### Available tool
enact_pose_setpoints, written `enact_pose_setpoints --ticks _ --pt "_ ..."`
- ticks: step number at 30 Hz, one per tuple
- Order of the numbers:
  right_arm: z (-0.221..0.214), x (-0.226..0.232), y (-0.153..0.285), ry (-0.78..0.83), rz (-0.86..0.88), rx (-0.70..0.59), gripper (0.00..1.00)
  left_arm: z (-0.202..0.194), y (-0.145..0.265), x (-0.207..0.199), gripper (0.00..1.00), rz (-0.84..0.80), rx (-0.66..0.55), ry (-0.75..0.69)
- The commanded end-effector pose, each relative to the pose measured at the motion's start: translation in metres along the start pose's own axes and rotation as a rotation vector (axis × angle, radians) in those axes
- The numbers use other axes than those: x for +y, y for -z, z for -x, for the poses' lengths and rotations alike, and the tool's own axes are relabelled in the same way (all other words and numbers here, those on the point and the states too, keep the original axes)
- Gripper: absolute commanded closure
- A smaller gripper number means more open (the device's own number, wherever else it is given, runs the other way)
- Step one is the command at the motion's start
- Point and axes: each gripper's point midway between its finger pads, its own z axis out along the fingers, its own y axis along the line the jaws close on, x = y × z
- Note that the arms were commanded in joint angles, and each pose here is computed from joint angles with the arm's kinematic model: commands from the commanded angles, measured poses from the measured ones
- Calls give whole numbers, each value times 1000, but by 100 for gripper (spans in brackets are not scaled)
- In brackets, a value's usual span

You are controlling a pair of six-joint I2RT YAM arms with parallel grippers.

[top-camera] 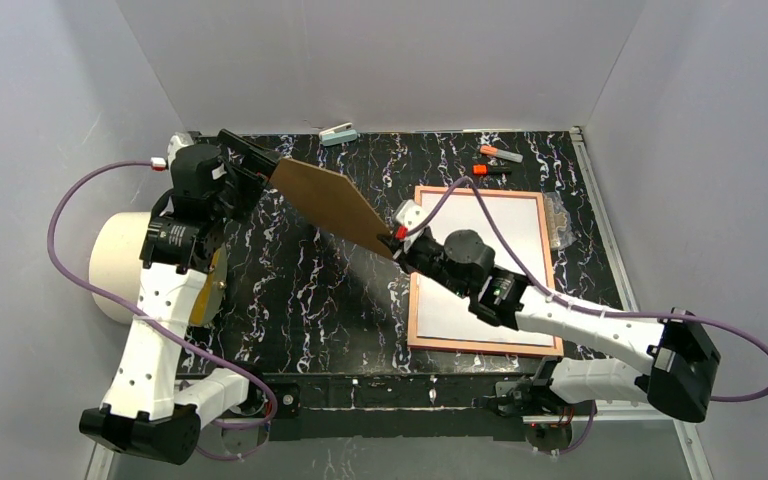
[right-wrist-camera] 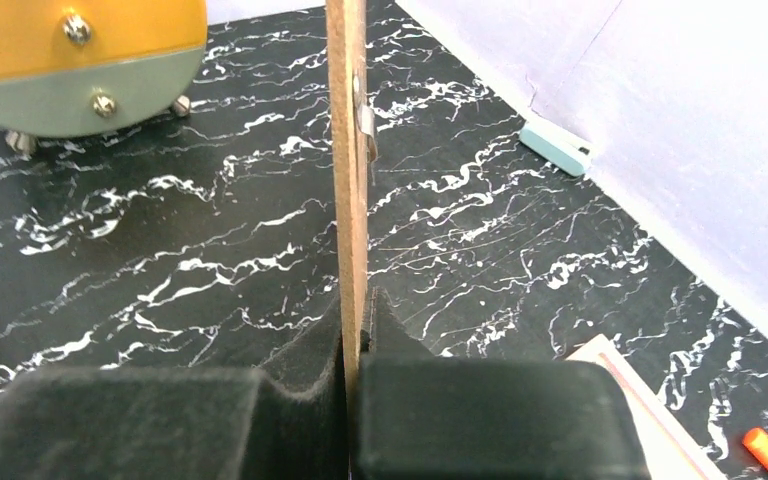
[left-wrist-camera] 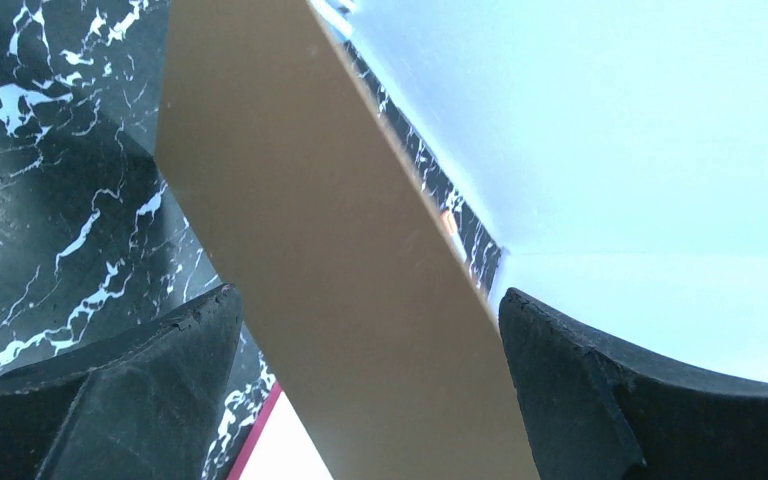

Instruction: Put the photo into the frame

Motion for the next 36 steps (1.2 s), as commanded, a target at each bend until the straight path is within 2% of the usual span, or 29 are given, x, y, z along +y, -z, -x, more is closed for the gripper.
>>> enact_pose_setpoints --ticks 1,4,9,10,12,13,16,17,21,24,28,29,33,36 --pt "47 -12 8 128 -117 -177 99 26 6 2 2 -6 -151 54" --pt "37 3 6 158 -99 -165 99 27 4 7 2 1 -173 40" --pt "27 19 9 246 -83 -178 99 -13 -5 20 2 3 0 27" --pt "27 23 11 265 -79 -188 99 -20 -4 23 5 5 33 20" --pt "25 26 13 296 -76 -199 99 -35 -2 29 16 4 99 5" --pt "23 29 14 307 -70 -201 99 -41 0 35 24 18 125 -5" --pt "20 33 16 334 -62 -207 99 -46 10 51 62 71 152 -47" --pt "19 34 17 340 -59 -207 99 -46 14 55 70 83 149 -60" --pt "17 42 19 373 -44 -211 98 -39 28 59 89 99 121 -88" --pt "15 46 19 385 -58 -189 81 -31 32 52 100 91 101 -115" --pt "-2 60 24 418 -9 -113 43 -22 27 34 100 41 86 -154" --pt "-8 66 26 419 28 -90 37 -19 24 27 100 20 81 -167" --pt "-16 103 33 364 236 -73 29 -7 2 -10 100 -95 51 -245" --pt "-18 115 38 283 295 -69 26 -3 -18 -31 100 -149 56 -342"
